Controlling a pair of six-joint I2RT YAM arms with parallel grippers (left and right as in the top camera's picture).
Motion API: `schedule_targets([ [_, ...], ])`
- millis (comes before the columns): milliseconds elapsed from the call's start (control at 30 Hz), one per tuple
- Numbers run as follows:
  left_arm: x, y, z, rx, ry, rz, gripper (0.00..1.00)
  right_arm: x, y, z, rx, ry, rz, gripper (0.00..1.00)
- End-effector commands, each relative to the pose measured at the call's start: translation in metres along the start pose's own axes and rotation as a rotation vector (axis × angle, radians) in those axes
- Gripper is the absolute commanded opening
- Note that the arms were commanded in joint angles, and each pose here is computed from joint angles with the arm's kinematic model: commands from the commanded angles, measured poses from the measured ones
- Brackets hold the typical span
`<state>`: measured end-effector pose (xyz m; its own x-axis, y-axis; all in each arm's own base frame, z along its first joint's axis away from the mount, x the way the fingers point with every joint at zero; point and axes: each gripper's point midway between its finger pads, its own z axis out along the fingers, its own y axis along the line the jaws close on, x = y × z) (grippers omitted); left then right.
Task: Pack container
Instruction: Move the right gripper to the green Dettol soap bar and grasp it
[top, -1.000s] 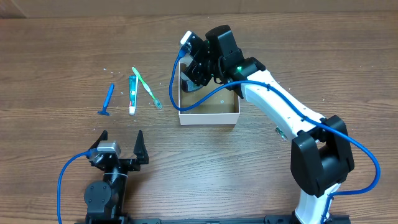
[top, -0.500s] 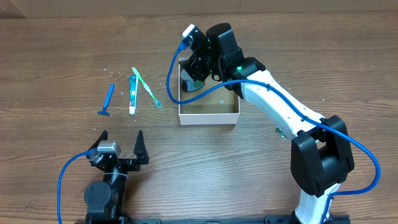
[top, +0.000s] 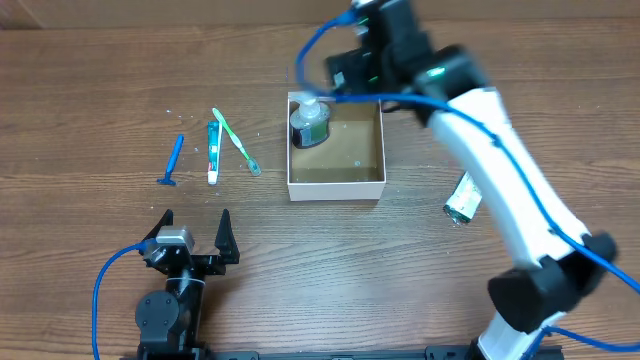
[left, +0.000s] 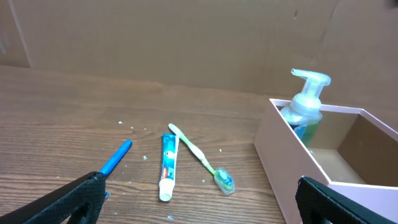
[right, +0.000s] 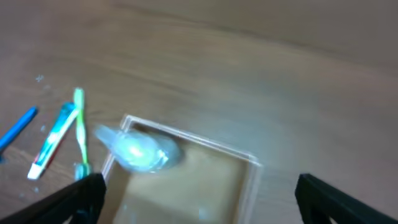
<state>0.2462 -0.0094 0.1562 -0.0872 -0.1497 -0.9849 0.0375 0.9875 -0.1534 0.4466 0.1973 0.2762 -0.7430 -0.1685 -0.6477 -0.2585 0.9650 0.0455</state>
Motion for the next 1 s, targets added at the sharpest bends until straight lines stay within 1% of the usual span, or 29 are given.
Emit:
schedule_targets([
  [0, -0.001, 0.004, 0.000, -0.016, -0.008, -0.003, 1.00, 0.001, -0.062, -0.038, 0.143, 0.016, 0.207, 1.00],
  [67, -0.001, 0.004, 0.000, -0.016, -0.008, -0.003, 1.00, 0.019, -0.079, -0.039, 0.152, 0.093, 0.245, 1.00],
  [167, -0.001, 0.004, 0.000, -0.016, -0.008, -0.003, 1.00, 0.044, -0.097, -0.039, 0.108, 0.199, 0.321, 1.00],
  [233, -0.001, 0.004, 0.000, -0.016, -0.008, -0.003, 1.00, 0.057, -0.114, -0.042, 0.111, 0.248, 0.371, 1.00],
  [400, -0.001, 0.004, 0.000, -0.016, -0.008, -0.003, 1.00, 0.098, -0.164, -0.037, 0.195, 0.359, 0.640, 1.00],
  [500, -0.001, 0.004, 0.000, -0.016, -0.008, -0.003, 1.00, 0.138, -0.184, -0.018, 0.238, 0.452, 0.759, 1.00],
  [600, -0.001, 0.004, 0.000, -0.016, -0.008, -0.003, 1.00, 0.173, -0.190, 0.003, 0.259, 0.517, 0.804, 0.98],
  [733, -0.001, 0.004, 0.000, -0.016, -0.008, -0.003, 1.00, 0.218, -0.188, 0.034, 0.266, 0.581, 0.818, 0.98],
  [900, -0.001, 0.004, 0.000, -0.016, -0.008, -0.003, 1.00, 0.257, -0.183, 0.056, 0.268, 0.619, 0.851, 0.97],
  [967, -0.001, 0.004, 0.000, -0.016, -0.008, -0.003, 1.00, 0.263, -0.181, 0.060, 0.262, 0.621, 0.856, 0.97],
])
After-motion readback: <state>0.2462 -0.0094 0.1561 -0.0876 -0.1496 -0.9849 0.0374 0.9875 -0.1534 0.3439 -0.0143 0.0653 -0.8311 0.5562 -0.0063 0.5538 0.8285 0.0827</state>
